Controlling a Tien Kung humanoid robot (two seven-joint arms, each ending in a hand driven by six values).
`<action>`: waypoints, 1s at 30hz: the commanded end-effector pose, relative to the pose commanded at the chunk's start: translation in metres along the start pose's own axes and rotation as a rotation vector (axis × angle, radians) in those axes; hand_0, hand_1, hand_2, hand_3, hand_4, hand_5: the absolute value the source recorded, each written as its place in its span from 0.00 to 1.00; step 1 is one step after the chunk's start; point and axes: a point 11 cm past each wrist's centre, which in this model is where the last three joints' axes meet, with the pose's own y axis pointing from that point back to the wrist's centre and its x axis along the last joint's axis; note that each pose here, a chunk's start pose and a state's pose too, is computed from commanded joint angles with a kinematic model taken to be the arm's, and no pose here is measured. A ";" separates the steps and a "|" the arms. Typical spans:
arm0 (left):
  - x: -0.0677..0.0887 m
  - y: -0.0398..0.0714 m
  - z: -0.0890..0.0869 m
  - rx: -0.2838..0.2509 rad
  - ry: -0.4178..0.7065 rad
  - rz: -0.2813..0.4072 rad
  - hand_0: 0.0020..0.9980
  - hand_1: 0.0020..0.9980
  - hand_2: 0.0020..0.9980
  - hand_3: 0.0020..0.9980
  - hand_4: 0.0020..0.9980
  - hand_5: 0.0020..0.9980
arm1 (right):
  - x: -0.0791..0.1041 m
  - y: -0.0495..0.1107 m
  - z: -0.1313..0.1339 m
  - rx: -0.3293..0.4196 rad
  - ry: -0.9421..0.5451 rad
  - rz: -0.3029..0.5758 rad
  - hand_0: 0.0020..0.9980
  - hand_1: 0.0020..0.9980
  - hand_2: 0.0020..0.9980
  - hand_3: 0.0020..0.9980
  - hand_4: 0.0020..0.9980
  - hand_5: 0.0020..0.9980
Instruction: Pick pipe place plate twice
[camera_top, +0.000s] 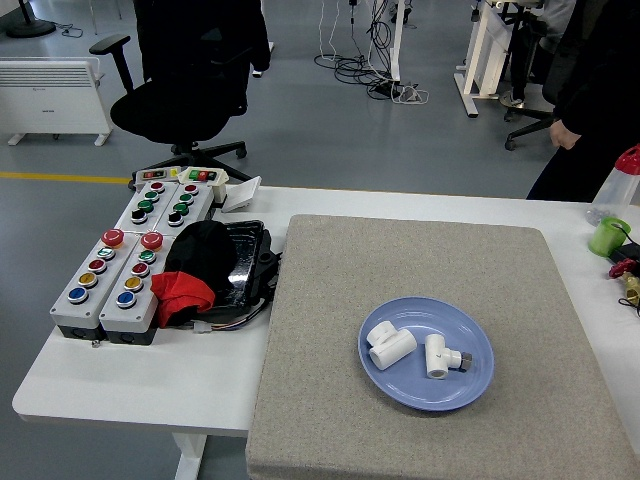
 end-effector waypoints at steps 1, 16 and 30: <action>0.000 0.000 0.000 0.000 0.001 0.000 0.66 0.64 0.66 0.60 0.46 1.00 | 0.000 0.000 -0.001 0.018 -0.005 -0.002 0.84 0.79 0.85 0.81 0.60 0.74; 0.001 -0.001 -0.004 0.009 0.001 0.001 0.66 0.64 0.66 0.60 0.46 1.00 | 0.003 0.004 0.003 0.048 -0.012 -0.015 0.81 0.76 0.82 0.78 0.59 0.75; -0.001 -0.001 -0.006 0.017 -0.010 -0.006 0.66 0.64 0.66 0.60 0.46 1.00 | 0.007 0.007 0.005 0.029 -0.028 -0.011 0.81 0.76 0.82 0.78 0.59 0.75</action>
